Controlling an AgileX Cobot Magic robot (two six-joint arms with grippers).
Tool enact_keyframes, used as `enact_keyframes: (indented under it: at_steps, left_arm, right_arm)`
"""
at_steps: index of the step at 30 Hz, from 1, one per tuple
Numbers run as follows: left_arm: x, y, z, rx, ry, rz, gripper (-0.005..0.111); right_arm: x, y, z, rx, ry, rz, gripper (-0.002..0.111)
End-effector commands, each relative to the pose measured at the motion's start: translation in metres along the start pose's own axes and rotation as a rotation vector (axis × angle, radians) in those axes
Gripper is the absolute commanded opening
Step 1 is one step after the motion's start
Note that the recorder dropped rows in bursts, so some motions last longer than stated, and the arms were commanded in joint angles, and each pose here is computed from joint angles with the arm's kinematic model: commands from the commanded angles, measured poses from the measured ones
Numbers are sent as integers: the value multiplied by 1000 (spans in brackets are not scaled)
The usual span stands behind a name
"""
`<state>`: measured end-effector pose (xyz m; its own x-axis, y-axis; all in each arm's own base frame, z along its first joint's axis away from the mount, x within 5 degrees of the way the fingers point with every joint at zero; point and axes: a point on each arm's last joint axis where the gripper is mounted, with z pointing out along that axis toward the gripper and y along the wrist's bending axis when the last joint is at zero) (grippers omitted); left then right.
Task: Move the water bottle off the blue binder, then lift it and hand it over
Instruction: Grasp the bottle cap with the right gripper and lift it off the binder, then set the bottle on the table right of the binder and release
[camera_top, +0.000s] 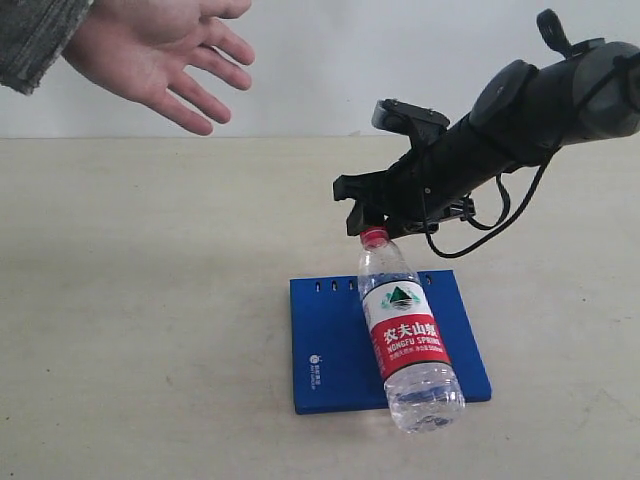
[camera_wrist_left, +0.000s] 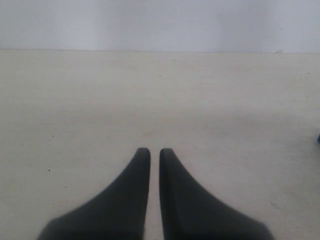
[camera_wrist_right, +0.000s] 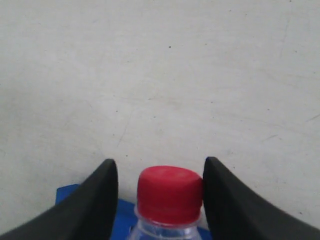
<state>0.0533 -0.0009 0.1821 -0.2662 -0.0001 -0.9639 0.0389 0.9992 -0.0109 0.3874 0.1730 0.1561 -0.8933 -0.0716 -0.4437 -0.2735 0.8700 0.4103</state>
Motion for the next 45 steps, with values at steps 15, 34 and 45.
enact_keyframes:
  at_steps: [15,34,45]
  left_arm:
    - [1,0,0,2,-2,5,7]
    - [1,0,0,2,-2,5,7]
    - [1,0,0,2,-2,5,7]
  right_arm:
    - [12,-8,20,1,82,-1,23]
    - [-63,-42,-138,402,-471,-433,0]
    - [-54,-75,-148,446,-330,-416,42]
